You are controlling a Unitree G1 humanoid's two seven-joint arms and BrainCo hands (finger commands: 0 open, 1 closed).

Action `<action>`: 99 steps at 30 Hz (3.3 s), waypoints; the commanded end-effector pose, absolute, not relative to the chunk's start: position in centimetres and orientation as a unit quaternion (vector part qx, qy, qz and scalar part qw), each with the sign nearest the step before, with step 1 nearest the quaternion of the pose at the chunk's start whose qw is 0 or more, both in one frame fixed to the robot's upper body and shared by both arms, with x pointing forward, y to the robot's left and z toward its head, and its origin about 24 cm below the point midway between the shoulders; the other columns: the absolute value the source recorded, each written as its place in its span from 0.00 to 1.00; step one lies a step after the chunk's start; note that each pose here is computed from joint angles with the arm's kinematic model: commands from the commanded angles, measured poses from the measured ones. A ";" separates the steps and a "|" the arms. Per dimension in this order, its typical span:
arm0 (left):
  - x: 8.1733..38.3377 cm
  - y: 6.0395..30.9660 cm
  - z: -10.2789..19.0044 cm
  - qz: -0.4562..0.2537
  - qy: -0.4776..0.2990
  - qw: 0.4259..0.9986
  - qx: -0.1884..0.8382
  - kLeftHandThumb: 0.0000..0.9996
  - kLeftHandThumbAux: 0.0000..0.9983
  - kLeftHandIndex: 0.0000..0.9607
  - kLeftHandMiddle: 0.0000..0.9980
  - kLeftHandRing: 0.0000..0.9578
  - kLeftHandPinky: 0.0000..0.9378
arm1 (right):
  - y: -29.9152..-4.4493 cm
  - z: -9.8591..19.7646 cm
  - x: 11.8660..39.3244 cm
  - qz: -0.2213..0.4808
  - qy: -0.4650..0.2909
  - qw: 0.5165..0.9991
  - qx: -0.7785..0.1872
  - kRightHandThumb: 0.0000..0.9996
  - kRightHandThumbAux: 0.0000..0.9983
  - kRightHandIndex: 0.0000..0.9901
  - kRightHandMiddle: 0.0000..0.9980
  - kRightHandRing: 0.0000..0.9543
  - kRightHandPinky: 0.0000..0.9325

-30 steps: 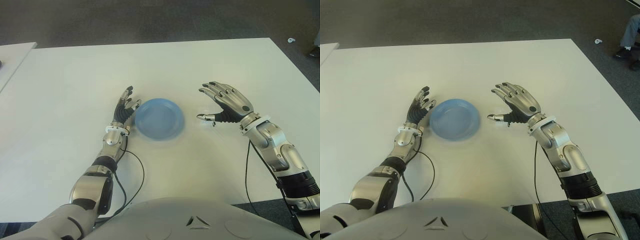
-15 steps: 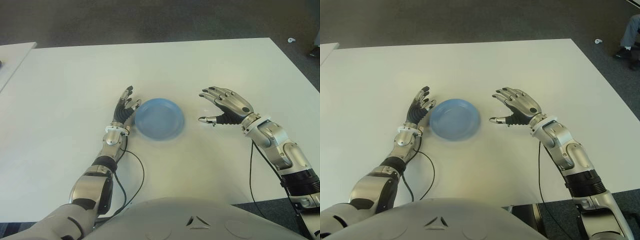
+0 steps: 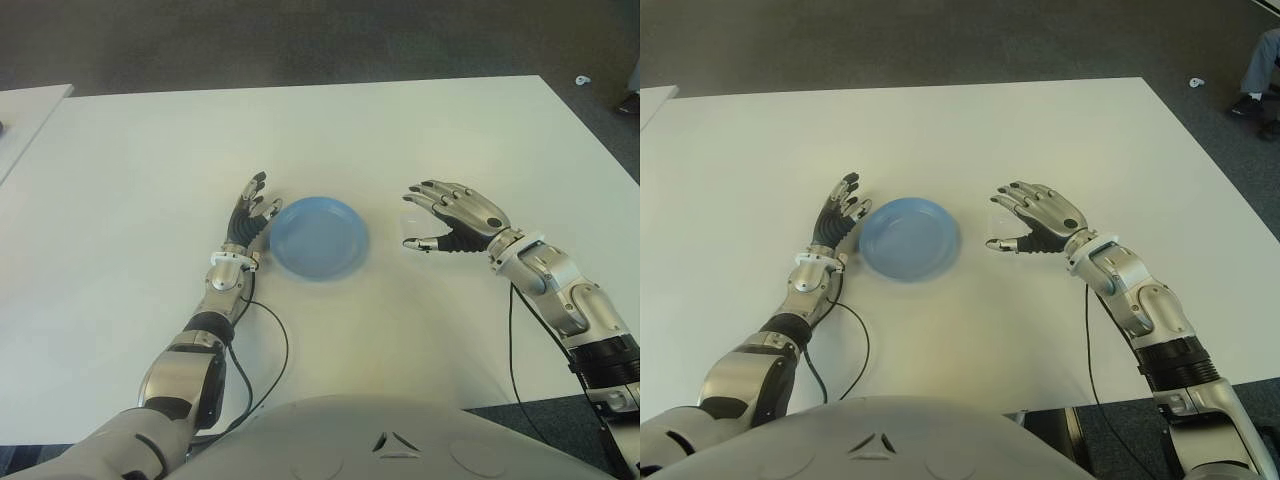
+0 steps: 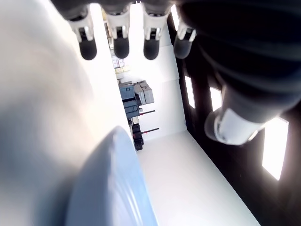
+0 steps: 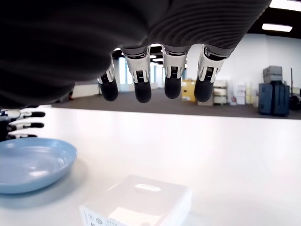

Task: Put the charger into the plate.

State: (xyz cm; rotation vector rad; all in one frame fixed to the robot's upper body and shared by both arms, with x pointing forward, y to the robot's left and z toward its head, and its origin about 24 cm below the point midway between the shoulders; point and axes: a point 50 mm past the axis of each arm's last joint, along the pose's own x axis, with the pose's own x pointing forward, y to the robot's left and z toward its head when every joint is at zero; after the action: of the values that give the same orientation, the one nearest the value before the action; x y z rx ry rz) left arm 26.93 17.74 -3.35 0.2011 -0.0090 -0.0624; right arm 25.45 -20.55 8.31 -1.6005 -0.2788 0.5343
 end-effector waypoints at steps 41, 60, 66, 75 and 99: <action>22.5 18.6 -7.4 -0.029 0.091 0.990 0.100 0.00 0.58 0.03 0.07 0.04 0.04 | -22.8 3.9 27.2 0.216 -0.095 0.656 -0.717 0.29 0.13 0.00 0.00 0.00 0.00; 22.4 18.7 -7.5 -0.034 0.097 0.989 0.103 0.00 0.55 0.03 0.04 0.01 0.00 | -22.8 3.4 27.6 0.211 -0.088 0.656 -0.719 0.29 0.13 0.00 0.00 0.00 0.00; 22.4 18.6 -7.5 -0.034 0.095 0.990 0.101 0.00 0.54 0.03 0.04 0.01 0.01 | -22.8 3.4 27.8 0.213 -0.089 0.653 -0.721 0.28 0.12 0.00 0.00 0.00 0.00; 22.3 18.6 -7.5 -0.034 0.092 0.990 0.099 0.00 0.55 0.04 0.06 0.02 0.01 | -22.7 3.6 28.0 0.217 -0.089 0.646 -0.726 0.26 0.13 0.00 0.00 0.00 0.00; 22.3 18.4 -7.5 -0.039 0.093 0.991 0.093 0.00 0.54 0.04 0.06 0.02 0.01 | -22.4 4.4 28.4 0.236 -0.093 0.632 -0.733 0.28 0.13 0.00 0.00 0.00 0.00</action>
State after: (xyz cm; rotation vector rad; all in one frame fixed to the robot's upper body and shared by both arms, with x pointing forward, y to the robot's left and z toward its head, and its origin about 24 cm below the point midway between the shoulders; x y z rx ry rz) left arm 26.90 17.94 -3.17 0.2030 -0.0247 -0.0753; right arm 28.36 -22.56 4.28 -1.6597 -0.2082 0.5114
